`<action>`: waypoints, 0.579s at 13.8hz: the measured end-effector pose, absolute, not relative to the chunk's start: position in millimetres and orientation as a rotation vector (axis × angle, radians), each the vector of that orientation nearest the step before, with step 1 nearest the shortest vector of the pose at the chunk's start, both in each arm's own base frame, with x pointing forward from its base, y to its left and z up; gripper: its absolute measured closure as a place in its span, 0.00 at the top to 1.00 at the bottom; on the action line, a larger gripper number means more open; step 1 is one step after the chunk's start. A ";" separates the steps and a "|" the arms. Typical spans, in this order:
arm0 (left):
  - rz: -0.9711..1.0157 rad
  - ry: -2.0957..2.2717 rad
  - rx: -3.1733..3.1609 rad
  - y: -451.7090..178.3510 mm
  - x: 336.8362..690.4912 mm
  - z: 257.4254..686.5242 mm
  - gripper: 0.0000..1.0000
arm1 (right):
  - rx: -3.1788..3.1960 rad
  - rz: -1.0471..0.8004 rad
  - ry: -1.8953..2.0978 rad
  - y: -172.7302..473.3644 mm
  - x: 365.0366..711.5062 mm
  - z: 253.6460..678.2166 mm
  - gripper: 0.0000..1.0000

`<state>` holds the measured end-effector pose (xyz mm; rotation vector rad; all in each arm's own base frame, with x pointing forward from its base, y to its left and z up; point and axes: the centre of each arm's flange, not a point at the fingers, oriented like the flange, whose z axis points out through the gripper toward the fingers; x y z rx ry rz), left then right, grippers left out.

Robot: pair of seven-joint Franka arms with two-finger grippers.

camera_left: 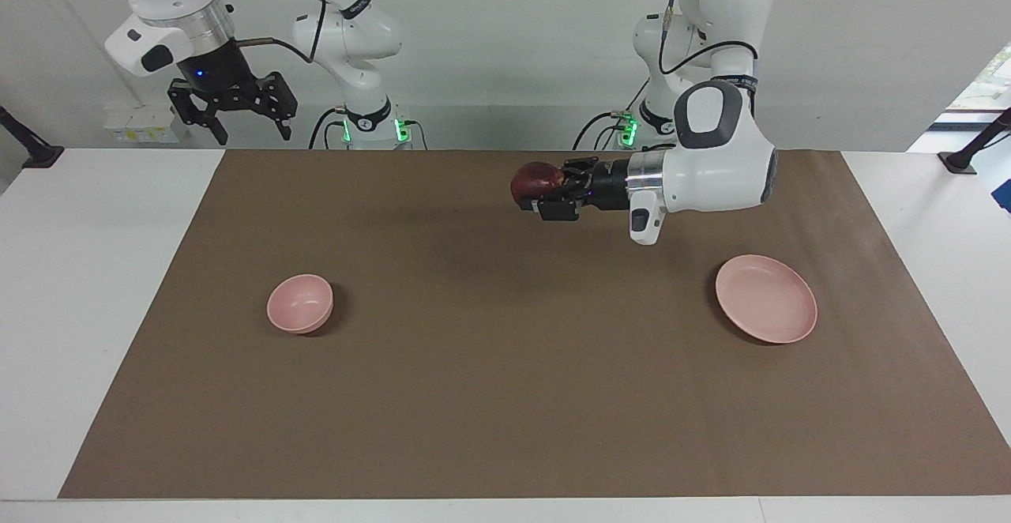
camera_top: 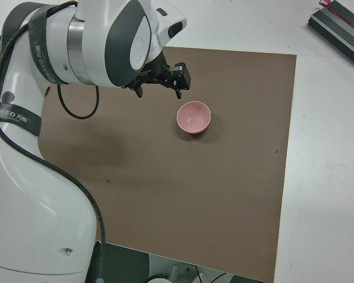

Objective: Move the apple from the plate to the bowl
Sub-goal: 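Lift the apple with the left gripper while the right gripper reaches toward it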

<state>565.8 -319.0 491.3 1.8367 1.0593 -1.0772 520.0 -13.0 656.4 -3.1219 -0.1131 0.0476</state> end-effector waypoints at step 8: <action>-1.174 1.170 1.600 -371.9 551.0 498.7 0.77 | -2.905 -0.012 -0.265 27.2 530.7 628.7 1.00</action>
